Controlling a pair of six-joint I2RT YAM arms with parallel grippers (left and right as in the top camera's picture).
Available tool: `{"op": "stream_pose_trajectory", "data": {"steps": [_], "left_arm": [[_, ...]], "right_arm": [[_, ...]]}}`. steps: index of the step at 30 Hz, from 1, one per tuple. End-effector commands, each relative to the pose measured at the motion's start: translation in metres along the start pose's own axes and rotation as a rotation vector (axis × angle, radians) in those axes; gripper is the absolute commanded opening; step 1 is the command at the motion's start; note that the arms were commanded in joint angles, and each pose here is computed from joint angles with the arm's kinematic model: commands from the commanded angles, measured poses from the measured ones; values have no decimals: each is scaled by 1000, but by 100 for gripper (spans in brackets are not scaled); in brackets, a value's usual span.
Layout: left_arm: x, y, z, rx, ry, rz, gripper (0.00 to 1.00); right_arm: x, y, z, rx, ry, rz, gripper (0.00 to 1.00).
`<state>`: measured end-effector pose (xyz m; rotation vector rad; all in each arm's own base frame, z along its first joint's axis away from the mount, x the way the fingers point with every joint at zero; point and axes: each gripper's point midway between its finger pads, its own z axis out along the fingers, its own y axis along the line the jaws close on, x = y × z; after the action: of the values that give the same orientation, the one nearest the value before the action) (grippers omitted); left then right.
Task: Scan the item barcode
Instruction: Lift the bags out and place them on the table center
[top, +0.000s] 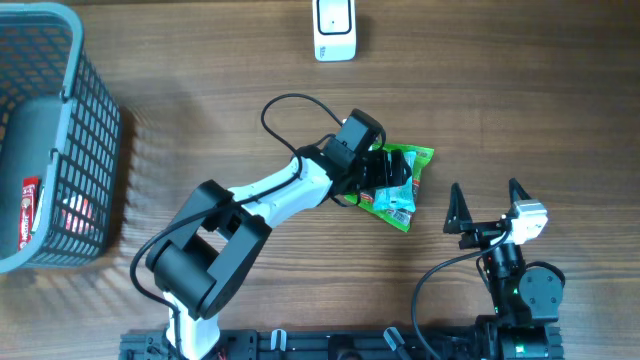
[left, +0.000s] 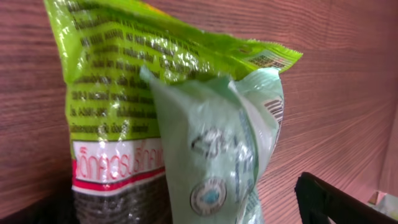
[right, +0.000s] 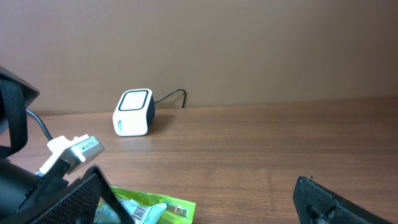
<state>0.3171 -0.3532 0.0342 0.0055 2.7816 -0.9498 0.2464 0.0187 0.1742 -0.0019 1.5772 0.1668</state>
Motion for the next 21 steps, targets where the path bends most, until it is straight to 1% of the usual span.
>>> {"op": "stream_pose_trajectory", "data": {"steps": [1,6,10,13,15,17,18,21], "left_arm": [[-22,-16,-29,42,-79,51,100],[-38,-20,-59,5,-158,134,100],[-66,-24,-113,-78,-232,212,100],[-97,-13,-180,-224,-302,232,100],[-118,1,-228,-326,-356,203,100],[-138,20,-285,-428,-425,149,100],[-148,34,-319,-475,-473,97,100],[-163,68,-394,-530,-582,-40,100]], "right_arm": [[-2,1,-1,-4,-11,0,100],[-2,1,-1,-4,-11,0,100],[-2,1,-1,-4,-11,0,100],[-2,1,-1,-4,-11,0,100],[-2,1,-1,-4,-11,0,100],[-2,1,-1,-4,-11,0,100],[-2,1,-1,-4,-11,0,100],[-2,1,-1,-4,-11,0,100]]}}
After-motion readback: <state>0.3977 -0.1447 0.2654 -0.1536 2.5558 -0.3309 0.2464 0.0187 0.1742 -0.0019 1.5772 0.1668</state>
